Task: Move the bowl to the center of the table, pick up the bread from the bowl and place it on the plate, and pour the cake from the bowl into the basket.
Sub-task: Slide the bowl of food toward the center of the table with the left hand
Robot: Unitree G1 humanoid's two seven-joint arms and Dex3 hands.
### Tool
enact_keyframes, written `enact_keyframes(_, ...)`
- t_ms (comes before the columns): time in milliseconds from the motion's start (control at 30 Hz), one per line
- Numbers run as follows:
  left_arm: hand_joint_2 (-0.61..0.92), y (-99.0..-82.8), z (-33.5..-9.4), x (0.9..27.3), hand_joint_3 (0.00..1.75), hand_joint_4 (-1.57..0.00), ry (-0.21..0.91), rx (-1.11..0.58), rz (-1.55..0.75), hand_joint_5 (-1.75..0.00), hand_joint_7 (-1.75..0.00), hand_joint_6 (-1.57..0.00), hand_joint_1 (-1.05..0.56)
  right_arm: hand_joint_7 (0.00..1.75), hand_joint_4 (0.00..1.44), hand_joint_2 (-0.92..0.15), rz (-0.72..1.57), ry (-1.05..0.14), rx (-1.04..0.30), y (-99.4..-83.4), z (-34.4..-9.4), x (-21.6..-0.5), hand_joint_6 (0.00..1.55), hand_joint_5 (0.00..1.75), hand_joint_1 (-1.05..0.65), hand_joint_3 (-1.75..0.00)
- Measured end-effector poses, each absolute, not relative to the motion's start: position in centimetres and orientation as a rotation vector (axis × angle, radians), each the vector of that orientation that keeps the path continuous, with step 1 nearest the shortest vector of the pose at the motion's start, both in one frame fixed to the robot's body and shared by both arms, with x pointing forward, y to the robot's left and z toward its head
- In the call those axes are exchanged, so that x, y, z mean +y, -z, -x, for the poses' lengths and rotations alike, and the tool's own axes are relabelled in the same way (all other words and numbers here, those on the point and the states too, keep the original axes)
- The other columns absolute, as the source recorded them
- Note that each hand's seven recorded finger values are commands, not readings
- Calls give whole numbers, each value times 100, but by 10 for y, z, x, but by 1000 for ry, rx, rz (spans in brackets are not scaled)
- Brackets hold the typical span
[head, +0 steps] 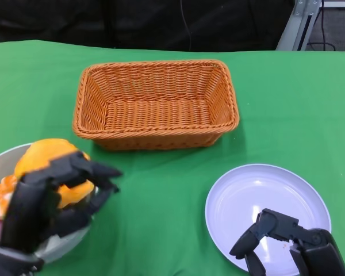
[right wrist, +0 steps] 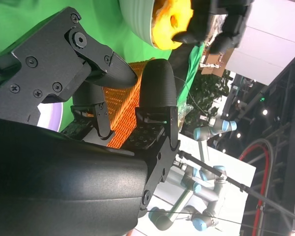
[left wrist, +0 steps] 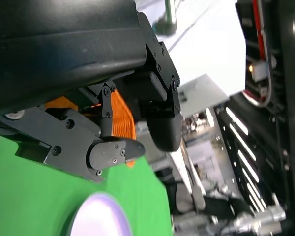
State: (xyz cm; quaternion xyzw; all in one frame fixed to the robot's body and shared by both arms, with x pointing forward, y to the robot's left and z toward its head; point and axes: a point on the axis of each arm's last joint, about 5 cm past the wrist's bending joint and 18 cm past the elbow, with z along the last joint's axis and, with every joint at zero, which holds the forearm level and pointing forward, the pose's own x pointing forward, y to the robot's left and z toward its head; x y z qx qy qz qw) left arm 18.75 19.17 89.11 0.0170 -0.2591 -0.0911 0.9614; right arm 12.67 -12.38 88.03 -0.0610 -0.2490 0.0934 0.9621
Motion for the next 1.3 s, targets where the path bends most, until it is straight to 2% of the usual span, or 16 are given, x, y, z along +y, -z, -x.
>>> enact_keyframes(33, 92, -894, -189, 197, 21, -72, 172, -520, -42, -32, -7, -74, -51, 128, 86, -39, 123, -190, -506, -881, -127, -124, 77, 138, -20, -127)
enact_keyframes(133, 92, -906, -195, 215, 22, -61, 118, -534, -76, -11, -1, -62, -64, 128, 86, -39, 122, -190, -507, -881, -127, -123, 77, 138, -20, -125)
enact_keyframes(233, 92, -920, -201, 233, 29, -46, 64, -566, -133, -2, 0, -45, -70, 128, 87, -39, 121, -190, -501, -880, -128, -123, 78, 138, -20, -125)
enact_keyframes(300, 92, -926, -205, 247, 31, -39, 23, -561, -173, 0, 0, -39, -71, 128, 88, -38, 121, -186, -503, -881, -128, -123, 78, 138, -20, -126)
enact_keyframes(467, 92, -931, -213, 277, 40, -38, -135, -529, -245, -1, 0, -35, -72, 126, 88, -38, 126, -185, -506, -881, -129, -123, 79, 139, -20, -126)
enact_keyframes(600, 92, -924, -216, 295, 42, -41, -222, -410, -296, -2, -2, -38, -72, 125, 87, -38, 127, -185, -498, -881, -129, -123, 79, 139, -19, -125)
enact_keyframes(800, 92, -907, -221, 295, 44, -39, -354, -205, -277, -1, -2, -42, -68, 125, 88, -38, 128, -187, -493, -880, -128, -123, 80, 139, -18, -124)
enact_keyframes(933, 92, -899, -223, 292, 43, -35, -370, -71, -241, -1, -1, -40, -62, 124, 88, -38, 129, -189, -487, -880, -128, -123, 80, 139, -19, -124)
enact_keyframes(1067, 92, -896, -225, 294, 42, -41, -379, -4, -167, -4, 0, -40, -64, 124, 87, -37, 128, -193, -484, -880, -128, -122, 80, 140, -17, -125)
enact_keyframes(1300, 92, -885, -225, 296, 42, -38, -379, 158, -180, -1, 0, -39, -67, 124, 88, -38, 123, -197, -487, -881, -128, -122, 81, 140, -19, -123)
